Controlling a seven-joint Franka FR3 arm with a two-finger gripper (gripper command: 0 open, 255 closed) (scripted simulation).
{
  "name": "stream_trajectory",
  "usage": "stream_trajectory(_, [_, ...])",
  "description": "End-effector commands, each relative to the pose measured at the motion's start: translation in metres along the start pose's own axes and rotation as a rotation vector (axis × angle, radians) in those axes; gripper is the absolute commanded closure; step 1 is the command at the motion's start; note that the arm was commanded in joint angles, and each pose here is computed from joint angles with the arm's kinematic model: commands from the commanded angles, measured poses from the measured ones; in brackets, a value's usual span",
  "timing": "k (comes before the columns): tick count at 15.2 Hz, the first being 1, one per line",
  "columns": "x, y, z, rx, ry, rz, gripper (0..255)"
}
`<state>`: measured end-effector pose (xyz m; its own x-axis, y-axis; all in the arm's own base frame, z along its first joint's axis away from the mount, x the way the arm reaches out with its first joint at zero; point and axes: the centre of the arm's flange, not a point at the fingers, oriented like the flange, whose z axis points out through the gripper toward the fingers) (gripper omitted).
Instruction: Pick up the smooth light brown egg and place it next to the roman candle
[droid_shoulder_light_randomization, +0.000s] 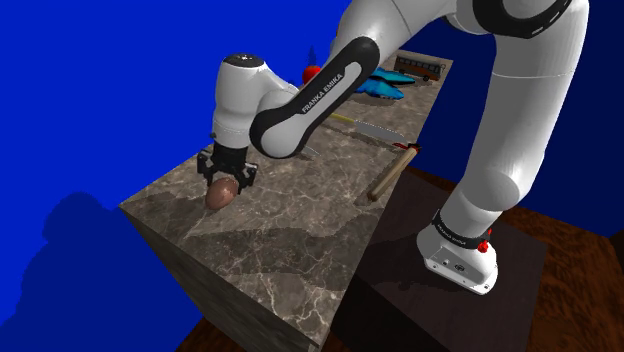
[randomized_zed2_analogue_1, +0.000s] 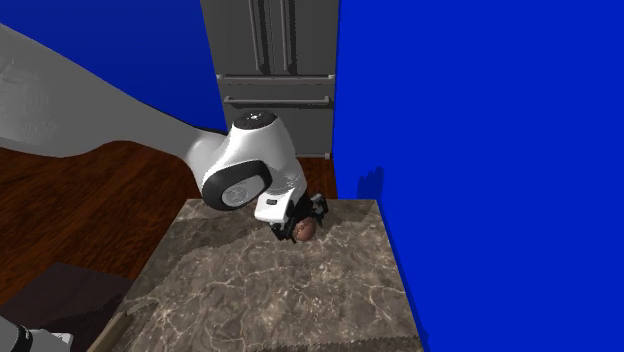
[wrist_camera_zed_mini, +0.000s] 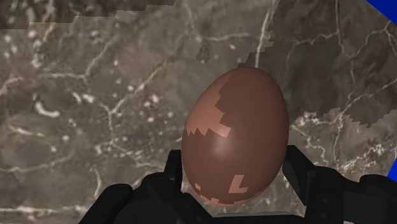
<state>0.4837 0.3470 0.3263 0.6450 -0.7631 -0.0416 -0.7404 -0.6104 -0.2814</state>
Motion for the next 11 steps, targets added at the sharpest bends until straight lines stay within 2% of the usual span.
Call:
stream_trajectory(1, [-0.001, -0.002, -0.007, -0.001, 0.000, 0.000, 255])
stream_trajectory(11, [-0.003, -0.017, -0.058, -0.001, 0.000, 0.000, 255])
